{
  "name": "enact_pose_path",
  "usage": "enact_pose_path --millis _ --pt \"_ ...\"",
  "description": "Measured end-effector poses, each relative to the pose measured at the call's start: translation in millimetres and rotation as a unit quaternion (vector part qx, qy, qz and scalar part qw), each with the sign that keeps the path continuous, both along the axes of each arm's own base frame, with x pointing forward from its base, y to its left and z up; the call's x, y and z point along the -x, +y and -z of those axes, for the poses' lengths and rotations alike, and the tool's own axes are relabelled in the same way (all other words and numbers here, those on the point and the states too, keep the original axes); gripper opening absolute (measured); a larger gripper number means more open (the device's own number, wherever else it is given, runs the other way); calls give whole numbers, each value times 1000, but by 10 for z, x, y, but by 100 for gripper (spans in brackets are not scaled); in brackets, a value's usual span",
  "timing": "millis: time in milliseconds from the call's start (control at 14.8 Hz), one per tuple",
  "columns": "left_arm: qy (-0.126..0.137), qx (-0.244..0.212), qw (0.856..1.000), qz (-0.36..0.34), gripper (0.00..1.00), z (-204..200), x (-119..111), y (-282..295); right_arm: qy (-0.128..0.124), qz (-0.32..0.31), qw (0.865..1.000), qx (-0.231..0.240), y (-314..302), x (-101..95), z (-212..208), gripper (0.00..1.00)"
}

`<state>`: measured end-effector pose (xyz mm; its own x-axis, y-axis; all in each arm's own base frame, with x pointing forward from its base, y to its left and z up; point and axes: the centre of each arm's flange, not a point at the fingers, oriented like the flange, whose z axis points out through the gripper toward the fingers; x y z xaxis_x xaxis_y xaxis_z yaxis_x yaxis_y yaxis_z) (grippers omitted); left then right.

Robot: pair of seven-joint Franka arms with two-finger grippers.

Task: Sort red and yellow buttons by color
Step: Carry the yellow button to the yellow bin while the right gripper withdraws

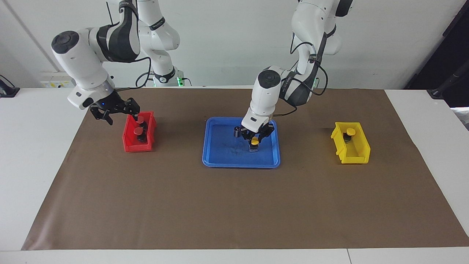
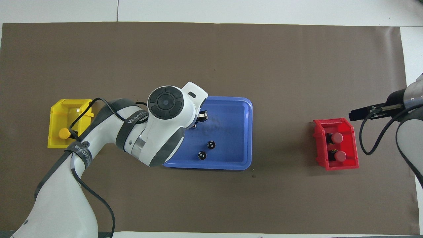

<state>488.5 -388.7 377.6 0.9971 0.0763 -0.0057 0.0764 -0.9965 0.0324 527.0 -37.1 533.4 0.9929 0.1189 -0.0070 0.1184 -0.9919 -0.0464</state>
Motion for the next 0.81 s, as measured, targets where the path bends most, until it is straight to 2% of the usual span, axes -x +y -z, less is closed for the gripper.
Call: enact_pose_path --millis 135,406,610,813 --pt "2 -10 1000 -6 41 -313 -138 163 -11 23 1000 5 -10 -16 -491 100" --pt "6 -21 1000 22 41 -980 -586 1240 21 39 998 39 -93 31 -1129 100" --pt "-1 -19 999 44 41 -1155 -933 2370 33 44 997 47 -157 -65 -1110 100" --pt "1 -19 998 63 41 -1140 -1096 3263 52 45 996 49 -183 -78 -1005 100"
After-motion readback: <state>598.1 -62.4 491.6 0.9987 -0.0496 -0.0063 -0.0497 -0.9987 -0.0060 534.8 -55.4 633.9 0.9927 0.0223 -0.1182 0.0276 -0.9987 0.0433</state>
